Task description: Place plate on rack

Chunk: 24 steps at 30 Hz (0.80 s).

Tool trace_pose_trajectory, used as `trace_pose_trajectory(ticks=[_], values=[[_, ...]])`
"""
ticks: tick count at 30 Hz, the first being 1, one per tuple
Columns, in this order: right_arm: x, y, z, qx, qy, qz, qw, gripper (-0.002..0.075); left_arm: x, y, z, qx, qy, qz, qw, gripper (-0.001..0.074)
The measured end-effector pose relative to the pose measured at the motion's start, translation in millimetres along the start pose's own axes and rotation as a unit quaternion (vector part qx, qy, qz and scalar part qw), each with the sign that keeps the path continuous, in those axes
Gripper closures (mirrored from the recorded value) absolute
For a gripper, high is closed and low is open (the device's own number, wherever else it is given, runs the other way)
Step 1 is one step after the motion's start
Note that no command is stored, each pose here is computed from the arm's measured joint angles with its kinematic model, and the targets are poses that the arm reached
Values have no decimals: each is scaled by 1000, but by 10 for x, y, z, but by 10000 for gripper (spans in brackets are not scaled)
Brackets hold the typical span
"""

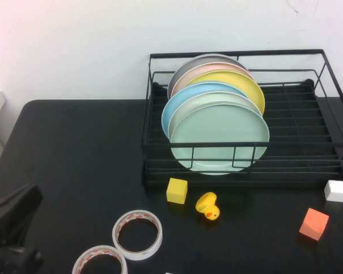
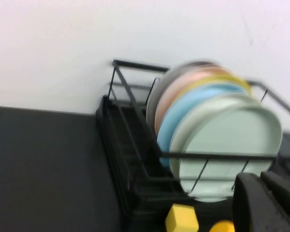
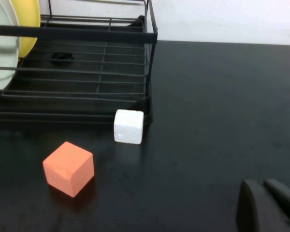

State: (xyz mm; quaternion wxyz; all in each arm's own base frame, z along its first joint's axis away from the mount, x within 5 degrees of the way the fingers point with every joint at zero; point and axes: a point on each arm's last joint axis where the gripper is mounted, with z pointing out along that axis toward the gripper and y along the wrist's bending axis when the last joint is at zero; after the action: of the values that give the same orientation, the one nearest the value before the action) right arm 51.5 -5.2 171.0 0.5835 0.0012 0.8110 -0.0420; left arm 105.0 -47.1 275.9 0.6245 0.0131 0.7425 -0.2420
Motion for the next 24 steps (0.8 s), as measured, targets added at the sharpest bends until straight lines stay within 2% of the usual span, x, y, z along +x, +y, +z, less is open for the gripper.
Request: trace_pose_trajectory(ticks=[5, 11, 15, 18, 24], values=[[2, 0, 0, 0, 1, 0, 1000, 726, 189, 162, -105, -22, -18, -23, 999, 737], [2, 0, 0, 0, 1, 0, 1000, 726, 573, 408, -369, -124, 35, -9, 992, 737], [4, 0, 0, 0, 2, 0, 1000, 726, 750, 511, -544, -192, 33, 15, 981, 737], [5, 0, 0, 0, 3, 0, 1000, 726, 842, 566, -568, -209, 24, 36, 977, 737], [5, 0, 0, 0, 3, 0, 1000, 726, 868, 588, -549, -207, 1, 43, 977, 736]])
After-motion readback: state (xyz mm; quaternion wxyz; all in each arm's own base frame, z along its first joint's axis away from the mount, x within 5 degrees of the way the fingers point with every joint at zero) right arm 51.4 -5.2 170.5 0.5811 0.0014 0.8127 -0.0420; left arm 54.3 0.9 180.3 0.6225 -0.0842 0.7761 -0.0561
